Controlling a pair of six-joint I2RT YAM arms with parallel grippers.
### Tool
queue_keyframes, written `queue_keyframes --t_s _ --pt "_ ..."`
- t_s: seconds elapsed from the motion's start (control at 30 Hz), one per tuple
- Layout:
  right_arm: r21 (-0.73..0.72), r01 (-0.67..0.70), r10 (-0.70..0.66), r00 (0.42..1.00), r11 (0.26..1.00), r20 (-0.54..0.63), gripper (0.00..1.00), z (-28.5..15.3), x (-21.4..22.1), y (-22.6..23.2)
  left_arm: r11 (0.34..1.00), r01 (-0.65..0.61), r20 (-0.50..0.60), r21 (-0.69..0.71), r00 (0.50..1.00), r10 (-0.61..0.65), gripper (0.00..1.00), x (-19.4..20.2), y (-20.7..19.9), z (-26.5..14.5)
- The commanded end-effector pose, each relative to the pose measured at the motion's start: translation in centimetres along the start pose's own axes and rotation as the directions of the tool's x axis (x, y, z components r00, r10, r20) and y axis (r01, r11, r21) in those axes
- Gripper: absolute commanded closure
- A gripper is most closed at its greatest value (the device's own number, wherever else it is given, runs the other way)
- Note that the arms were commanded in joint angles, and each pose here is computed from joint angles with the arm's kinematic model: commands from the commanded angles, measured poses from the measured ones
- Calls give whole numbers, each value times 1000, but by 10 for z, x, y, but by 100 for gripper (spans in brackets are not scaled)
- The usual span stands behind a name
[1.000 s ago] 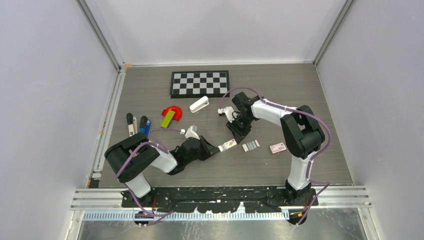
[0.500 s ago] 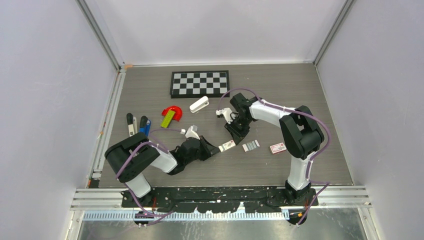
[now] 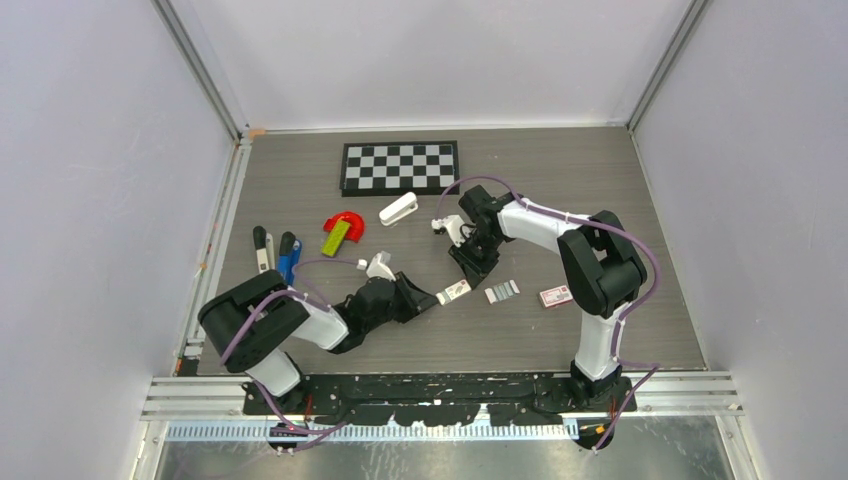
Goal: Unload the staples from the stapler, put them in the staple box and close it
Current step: Close the staple box at the center of the board.
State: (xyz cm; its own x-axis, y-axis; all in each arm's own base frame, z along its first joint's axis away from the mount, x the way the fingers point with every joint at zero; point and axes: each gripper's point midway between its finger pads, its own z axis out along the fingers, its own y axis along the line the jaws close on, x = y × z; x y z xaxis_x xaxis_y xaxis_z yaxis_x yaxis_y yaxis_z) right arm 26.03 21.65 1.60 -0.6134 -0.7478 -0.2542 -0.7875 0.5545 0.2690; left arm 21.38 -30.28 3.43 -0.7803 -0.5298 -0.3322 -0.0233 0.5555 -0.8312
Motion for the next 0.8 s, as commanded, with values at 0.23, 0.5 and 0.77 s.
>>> queue_keyframes --t_s 0.23,0.5,0.77 --pt "24 17 -18 1000 1000 15 77 0 -10 -4 997 17 10 74 1000 -18 82 -2 -22 15" --pt "8 21 -22 1000 1000 17 77 0 -10 -2 998 18 8 57 1000 -18 90 -1 -17 19" --pt "-28 39 -39 999 999 21 77 0 -12 9 998 15 6 61 1000 -15 92 -1 -20 20"
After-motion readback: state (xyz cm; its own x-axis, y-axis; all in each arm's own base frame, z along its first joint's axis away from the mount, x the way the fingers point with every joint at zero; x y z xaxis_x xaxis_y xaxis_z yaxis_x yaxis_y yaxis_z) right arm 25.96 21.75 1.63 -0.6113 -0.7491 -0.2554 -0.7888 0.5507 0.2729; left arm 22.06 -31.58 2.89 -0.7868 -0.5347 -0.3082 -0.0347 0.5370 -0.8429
